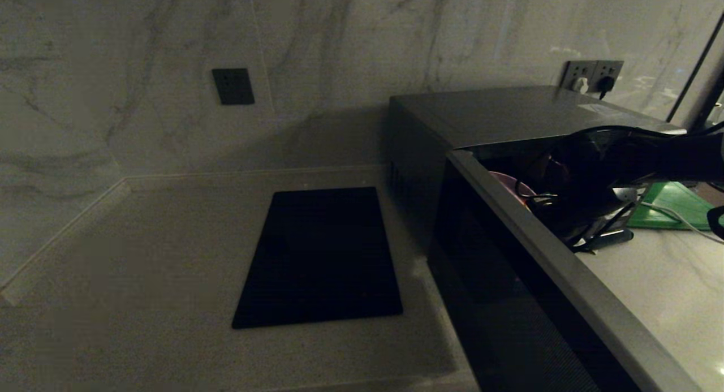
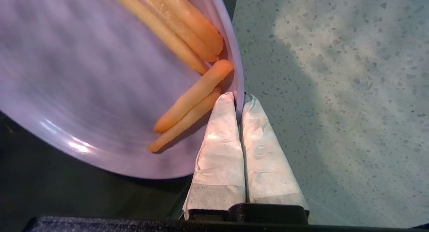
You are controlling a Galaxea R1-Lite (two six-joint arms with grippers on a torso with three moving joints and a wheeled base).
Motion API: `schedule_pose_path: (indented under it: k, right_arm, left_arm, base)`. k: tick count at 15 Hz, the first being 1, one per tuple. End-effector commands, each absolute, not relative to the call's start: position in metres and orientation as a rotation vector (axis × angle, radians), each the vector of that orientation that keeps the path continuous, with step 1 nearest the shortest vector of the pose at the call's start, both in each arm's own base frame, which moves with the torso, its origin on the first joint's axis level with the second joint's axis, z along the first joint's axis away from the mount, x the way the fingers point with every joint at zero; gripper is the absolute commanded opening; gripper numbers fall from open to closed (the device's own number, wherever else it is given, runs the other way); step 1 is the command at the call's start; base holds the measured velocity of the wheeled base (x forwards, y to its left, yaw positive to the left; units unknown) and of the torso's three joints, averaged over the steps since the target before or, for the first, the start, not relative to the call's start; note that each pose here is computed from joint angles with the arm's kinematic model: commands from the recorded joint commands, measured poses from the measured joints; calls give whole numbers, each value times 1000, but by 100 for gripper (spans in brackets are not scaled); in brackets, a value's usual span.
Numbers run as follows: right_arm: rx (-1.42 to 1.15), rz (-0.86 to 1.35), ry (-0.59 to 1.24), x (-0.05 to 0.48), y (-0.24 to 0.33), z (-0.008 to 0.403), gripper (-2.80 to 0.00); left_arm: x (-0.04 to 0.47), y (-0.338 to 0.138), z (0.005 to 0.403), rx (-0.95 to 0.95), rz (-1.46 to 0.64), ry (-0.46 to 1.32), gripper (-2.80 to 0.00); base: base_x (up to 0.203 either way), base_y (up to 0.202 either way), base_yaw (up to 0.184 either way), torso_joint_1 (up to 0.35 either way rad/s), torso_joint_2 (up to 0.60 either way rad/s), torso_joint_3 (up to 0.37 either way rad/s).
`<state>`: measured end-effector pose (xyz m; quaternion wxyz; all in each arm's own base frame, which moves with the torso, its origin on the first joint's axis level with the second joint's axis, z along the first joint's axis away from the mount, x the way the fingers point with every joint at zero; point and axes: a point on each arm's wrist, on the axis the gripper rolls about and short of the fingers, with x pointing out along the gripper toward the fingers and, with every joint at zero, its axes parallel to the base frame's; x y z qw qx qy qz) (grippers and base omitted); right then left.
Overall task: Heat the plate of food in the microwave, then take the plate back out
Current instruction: Take the plate out of the microwave
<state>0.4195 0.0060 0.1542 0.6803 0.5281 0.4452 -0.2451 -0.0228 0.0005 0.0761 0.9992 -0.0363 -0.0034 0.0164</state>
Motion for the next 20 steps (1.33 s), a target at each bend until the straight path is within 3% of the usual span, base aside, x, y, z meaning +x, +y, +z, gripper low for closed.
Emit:
schedule_pose_path:
  k: [1, 12, 20]
  right_arm:
    - [1194, -547, 992, 418, 6, 159, -280]
    - [1196, -514, 931, 399, 6, 190, -280]
    - [1109, -517, 872, 339, 3, 232, -280]
  left_arm:
    - [-23, 1, 76, -74, 34, -6, -280]
    - [-23, 1, 76, -74, 34, -6, -280]
    - [-23, 1, 76, -74, 34, -6, -280]
  base:
    - [0, 0, 0, 0, 0, 0]
    - [0, 0, 0, 0, 0, 0]
    - [0, 0, 0, 0, 0, 0]
